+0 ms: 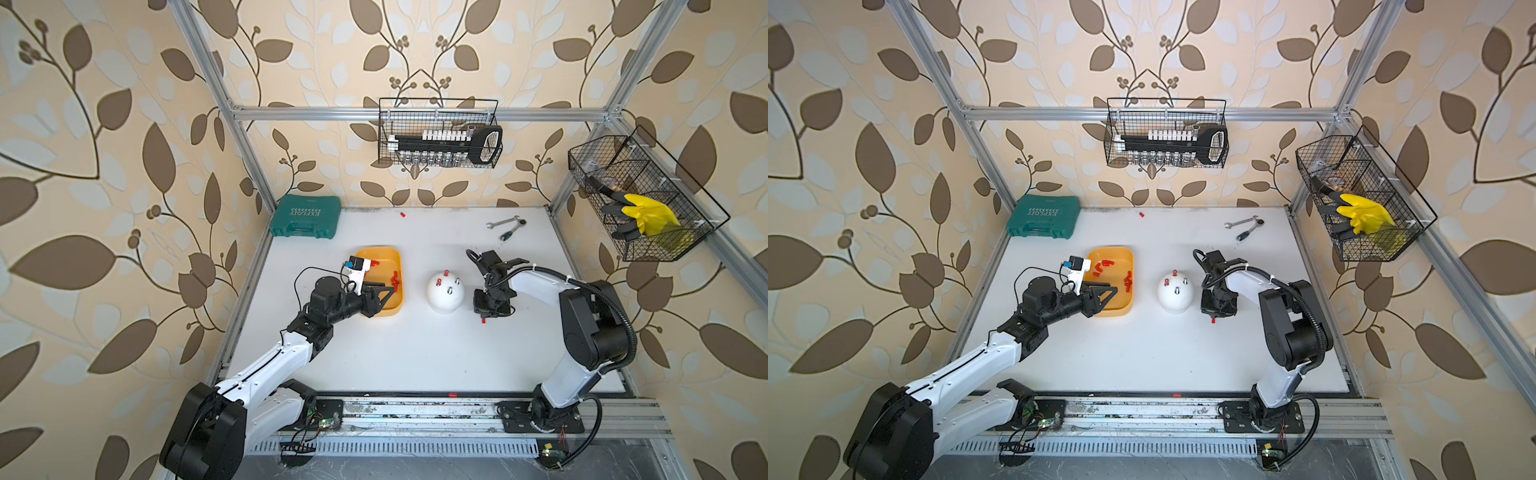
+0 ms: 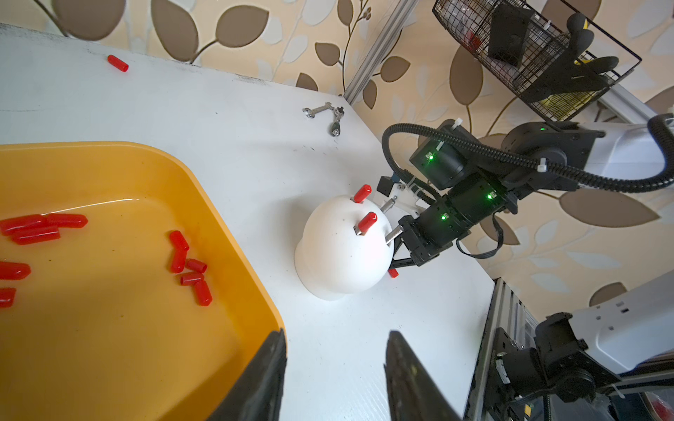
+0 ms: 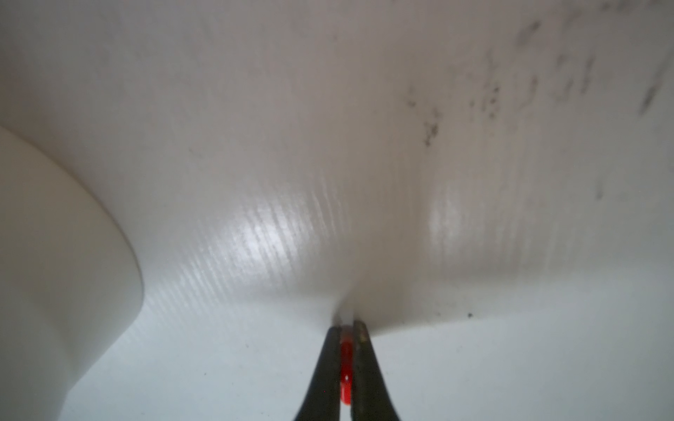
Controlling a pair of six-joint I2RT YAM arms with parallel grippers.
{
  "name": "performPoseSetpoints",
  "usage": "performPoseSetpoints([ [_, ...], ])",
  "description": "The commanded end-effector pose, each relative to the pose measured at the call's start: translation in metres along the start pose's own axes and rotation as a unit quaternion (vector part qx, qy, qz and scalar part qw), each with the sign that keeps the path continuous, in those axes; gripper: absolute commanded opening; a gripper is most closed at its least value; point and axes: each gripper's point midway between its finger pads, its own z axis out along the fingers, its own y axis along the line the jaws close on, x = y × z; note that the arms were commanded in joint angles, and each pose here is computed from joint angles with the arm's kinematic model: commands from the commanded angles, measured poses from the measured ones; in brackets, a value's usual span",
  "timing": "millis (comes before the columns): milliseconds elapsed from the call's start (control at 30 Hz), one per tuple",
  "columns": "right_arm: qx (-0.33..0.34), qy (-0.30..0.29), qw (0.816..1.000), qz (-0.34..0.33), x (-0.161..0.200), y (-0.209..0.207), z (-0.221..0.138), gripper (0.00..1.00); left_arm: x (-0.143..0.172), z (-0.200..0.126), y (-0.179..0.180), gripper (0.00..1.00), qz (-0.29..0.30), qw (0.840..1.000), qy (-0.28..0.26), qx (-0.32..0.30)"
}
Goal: Cover the protruding screws with screw protection sleeves
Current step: Pick up the screw protection sleeve from the storage box, then attach the screw protection sleeve to the screw.
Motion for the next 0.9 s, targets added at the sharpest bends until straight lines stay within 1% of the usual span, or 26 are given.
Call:
performPoseSetpoints([
  [0, -0.011, -0.036, 0.999, -0.003, -0.011, 0.005, -0.023, 0.09, -0.012, 0.001, -0.011, 0.47, 0.023, 0.999, -0.015, 0.018],
  [100, -0.051, -0.096, 0.994, -0.015, -0.027, 0.017, -0.055, 0.09, -0.015, 0.001, -0.012, 0.47, 0.022, 0.999, -0.016, 0.020],
  [200, -0.126, -0.185, 0.974, -0.026, -0.044, 0.037, -0.103, 0.09, -0.019, 0.002, -0.013, 0.47, 0.021, 0.999, -0.024, 0.021],
  [267, -0.177, -0.243, 0.953, -0.031, -0.052, 0.051, -0.136, 0.09, -0.021, 0.002, -0.012, 0.47, 0.017, 0.999, -0.031, 0.021],
  [367, -0.243, -0.311, 0.918, -0.040, -0.062, 0.067, -0.179, 0.09, -0.022, 0.004, -0.012, 0.46, 0.011, 0.999, -0.034, 0.023],
  [467, -0.306, -0.349, 0.884, -0.052, -0.065, 0.083, -0.208, 0.09, -0.024, 0.004, -0.014, 0.46, 0.006, 0.999, -0.039, 0.030],
  [533, -0.340, -0.366, 0.864, -0.061, -0.065, 0.091, -0.218, 0.08, -0.026, 0.003, -0.016, 0.46, 0.003, 0.998, -0.044, 0.034],
  [700, -0.379, -0.385, 0.837, -0.083, -0.064, 0.102, -0.218, 0.09, -0.029, 0.000, -0.020, 0.46, 0.005, 0.998, -0.049, 0.041],
  [767, -0.377, -0.397, 0.833, -0.083, -0.066, 0.100, -0.213, 0.10, -0.028, 0.000, -0.021, 0.46, 0.008, 0.998, -0.046, 0.042],
  [867, -0.375, -0.402, 0.832, -0.079, -0.068, 0.097, -0.203, 0.10, -0.028, -0.001, -0.024, 0.46, 0.011, 0.998, -0.043, 0.045],
])
